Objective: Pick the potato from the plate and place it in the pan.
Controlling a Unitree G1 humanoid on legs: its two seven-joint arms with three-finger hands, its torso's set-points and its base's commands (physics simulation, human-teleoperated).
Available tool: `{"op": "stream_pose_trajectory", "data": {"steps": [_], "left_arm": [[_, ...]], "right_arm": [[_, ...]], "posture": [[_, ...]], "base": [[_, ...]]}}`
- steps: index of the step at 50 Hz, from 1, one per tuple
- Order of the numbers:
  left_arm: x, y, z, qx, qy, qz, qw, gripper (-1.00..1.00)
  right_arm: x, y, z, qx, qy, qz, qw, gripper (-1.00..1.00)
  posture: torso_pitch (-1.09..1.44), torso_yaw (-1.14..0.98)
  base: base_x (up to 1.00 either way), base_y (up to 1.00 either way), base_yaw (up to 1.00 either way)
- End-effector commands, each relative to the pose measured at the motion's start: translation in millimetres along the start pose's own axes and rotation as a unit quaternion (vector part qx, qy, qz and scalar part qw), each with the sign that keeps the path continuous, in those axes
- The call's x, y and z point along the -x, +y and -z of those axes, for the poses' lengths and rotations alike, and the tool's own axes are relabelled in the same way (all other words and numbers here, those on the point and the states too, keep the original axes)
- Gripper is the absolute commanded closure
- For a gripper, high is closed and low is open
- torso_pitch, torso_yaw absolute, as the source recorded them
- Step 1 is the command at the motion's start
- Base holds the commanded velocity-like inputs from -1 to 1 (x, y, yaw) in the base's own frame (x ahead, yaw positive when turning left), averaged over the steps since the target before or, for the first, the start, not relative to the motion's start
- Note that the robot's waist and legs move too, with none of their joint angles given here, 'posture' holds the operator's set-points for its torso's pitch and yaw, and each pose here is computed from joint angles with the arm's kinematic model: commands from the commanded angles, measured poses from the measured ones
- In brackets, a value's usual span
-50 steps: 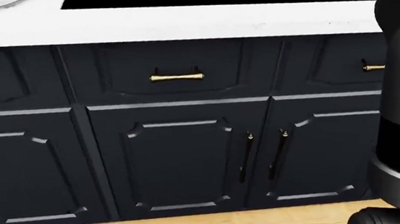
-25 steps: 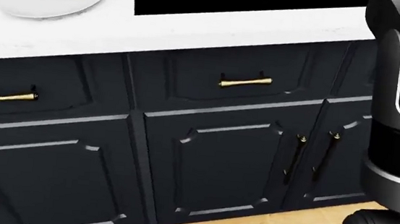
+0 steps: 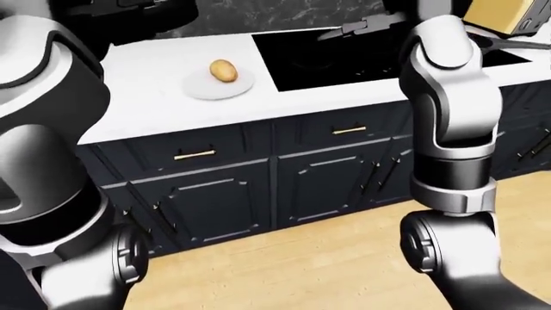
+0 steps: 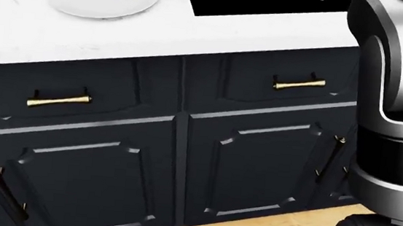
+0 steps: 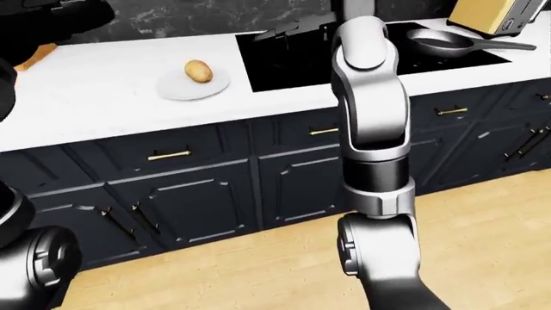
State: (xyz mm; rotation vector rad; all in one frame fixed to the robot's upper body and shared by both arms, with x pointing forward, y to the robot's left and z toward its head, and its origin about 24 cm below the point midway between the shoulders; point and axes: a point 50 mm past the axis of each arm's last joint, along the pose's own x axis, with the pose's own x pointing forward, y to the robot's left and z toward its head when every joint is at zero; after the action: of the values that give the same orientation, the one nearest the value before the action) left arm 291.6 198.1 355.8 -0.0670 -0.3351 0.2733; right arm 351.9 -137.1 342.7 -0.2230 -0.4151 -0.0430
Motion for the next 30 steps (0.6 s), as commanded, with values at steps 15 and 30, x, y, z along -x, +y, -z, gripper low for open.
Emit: {"op": "stream_pose_trajectory", "data": {"steps": [15,30], "left_arm": [[4.3,-2.1,-19.8,0.013,-0.051,0.008,0.9986,-1.00],[3.9,-2.0,-20.0,0.013,-0.051,0.008,0.9986,-1.00]], "right_arm": [[1.3,-7.5,-24.0,-0.001,-0.057,0.014,0.9982,-1.00],[1.0,-6.4,-23.4,0.005,-0.056,0.011,0.9983,-1.00]], "posture": [[0.00,0.00],[0.00,0.00]], "base": [[0.22,0.15,0.00],[0.24,0.26,0.00]]}}
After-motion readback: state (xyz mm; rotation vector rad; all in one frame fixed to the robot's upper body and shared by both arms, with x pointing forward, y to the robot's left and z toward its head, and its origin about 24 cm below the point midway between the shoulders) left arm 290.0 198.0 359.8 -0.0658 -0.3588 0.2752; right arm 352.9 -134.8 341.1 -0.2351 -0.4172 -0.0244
